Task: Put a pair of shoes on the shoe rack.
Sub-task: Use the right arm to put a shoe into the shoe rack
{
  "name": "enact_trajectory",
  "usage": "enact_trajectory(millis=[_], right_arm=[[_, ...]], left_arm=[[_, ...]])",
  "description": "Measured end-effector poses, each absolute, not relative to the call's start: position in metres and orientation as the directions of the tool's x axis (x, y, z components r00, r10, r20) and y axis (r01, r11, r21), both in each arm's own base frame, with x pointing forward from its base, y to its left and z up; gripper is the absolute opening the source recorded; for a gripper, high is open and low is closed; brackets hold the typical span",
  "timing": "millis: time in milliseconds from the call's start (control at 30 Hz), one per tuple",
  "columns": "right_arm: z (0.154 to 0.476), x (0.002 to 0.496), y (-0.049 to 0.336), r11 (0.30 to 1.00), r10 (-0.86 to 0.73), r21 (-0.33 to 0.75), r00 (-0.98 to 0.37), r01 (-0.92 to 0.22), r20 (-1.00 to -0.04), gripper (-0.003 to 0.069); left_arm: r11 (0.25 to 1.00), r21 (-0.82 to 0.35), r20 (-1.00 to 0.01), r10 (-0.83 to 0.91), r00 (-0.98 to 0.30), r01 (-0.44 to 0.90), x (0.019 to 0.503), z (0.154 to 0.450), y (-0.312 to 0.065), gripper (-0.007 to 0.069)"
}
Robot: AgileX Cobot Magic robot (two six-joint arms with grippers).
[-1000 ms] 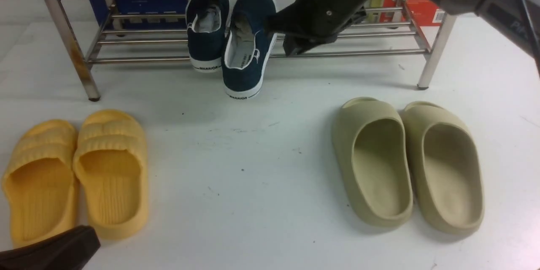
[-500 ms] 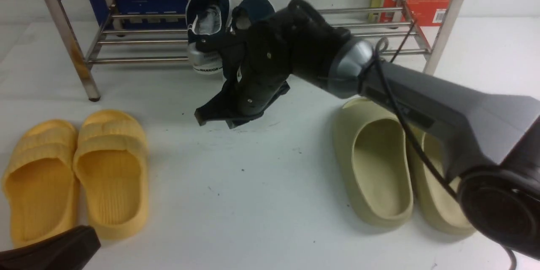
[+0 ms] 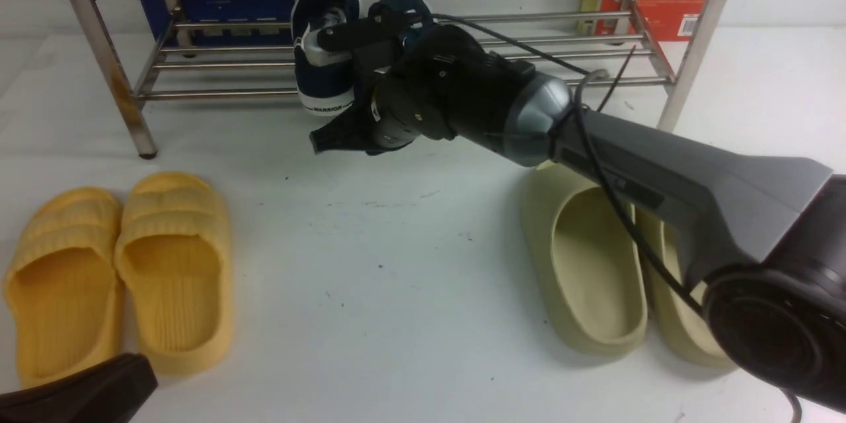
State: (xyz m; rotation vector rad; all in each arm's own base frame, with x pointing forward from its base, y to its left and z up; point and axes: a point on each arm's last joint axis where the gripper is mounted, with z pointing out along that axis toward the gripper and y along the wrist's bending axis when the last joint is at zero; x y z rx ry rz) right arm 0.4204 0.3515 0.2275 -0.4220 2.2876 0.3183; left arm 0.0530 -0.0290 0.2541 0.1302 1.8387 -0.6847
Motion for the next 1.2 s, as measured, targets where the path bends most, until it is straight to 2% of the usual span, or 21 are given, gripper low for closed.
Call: enact_trajectory(millis=[433,767,900,1033,1200], right_arm=[[0.233,0.443,0.332,0.929,-0.114,0.13,-0.6,-0.348,-0.792,0.0042],[0.228,0.445,0.328,0.934,-0.103,0.142,-0.625,-0.329,-0.774,0.006],[0.23,0.441,0.327,0.936,-0.117,0.14,-0.662,-0.323,-0.74,0.0065],[0.25,0.426,0.326,0.922,-0.197,0.102,-0.682,-0.372,-0.704,0.0069],[0.251,0.43,0.323,0.917,-0.207,0.092,-0.661,-0.388,-0.721,0.0069]], left_arm=[[0.826,-0.39,-0.895,-0.236,-0.379,0.407,0.053,0.254,-0.029,0.0065],[0.826,-0.39,-0.895,-0.236,-0.379,0.407,0.053,0.254,-0.029,0.0077],[0.826,-0.39,-0.895,-0.236,-0.379,0.407,0.053,0.254,-0.029,0.008],[0.826,-0.39,-0.895,-0.236,-0.379,0.407,0.053,0.254,-0.029,0.0083],[0.826,-0.39,-0.895,-0.236,-0.379,0.407,0.053,0.254,-0.029,0.009]])
